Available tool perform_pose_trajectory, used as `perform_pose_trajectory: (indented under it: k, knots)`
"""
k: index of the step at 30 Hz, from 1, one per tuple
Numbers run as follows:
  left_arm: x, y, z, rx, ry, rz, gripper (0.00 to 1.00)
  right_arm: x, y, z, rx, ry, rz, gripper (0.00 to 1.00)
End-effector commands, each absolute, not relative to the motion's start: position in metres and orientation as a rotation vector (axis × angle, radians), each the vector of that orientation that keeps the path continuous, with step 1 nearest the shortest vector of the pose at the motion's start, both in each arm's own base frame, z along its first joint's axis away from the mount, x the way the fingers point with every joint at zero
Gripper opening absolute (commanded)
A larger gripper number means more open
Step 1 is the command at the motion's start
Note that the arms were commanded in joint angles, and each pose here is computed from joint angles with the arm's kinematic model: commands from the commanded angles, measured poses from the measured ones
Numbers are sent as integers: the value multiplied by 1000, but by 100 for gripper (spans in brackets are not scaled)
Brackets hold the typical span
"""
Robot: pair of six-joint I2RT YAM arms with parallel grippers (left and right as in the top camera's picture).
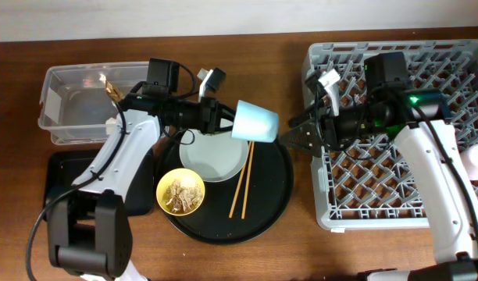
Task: Sort waste into correct bins and load items into the dishwasher rack
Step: 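Hand the blue cup from the left gripper to the right gripper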
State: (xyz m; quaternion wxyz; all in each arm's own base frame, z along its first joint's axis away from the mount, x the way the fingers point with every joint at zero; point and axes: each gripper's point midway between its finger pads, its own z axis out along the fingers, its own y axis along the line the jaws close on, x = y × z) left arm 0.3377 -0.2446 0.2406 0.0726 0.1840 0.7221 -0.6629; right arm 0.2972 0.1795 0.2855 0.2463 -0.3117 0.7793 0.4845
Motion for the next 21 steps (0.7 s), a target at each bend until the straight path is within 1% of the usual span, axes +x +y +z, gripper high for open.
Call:
perform_pose_trajectory:
  k: [1, 9, 15, 19, 21]
  knots:
    - [325, -255, 253, 627, 2121, -2041, 0, 297, 185, 284, -869, 2100, 1367, 84]
    - [314, -262, 263, 685, 2067, -2119, 0, 298, 187, 285, -871, 2084, 1381, 84]
    - [311, -266, 263, 701, 2067, -2125, 0, 289, 206, 292, -945, 2016, 1443, 83]
    - [311, -266, 263, 701, 2067, -2125, 0, 284, 213, 292, -974, 2010, 1456, 73]
    - [311, -266, 263, 701, 2067, -2125, 0, 284, 212, 290, -970, 2026, 1449, 71]
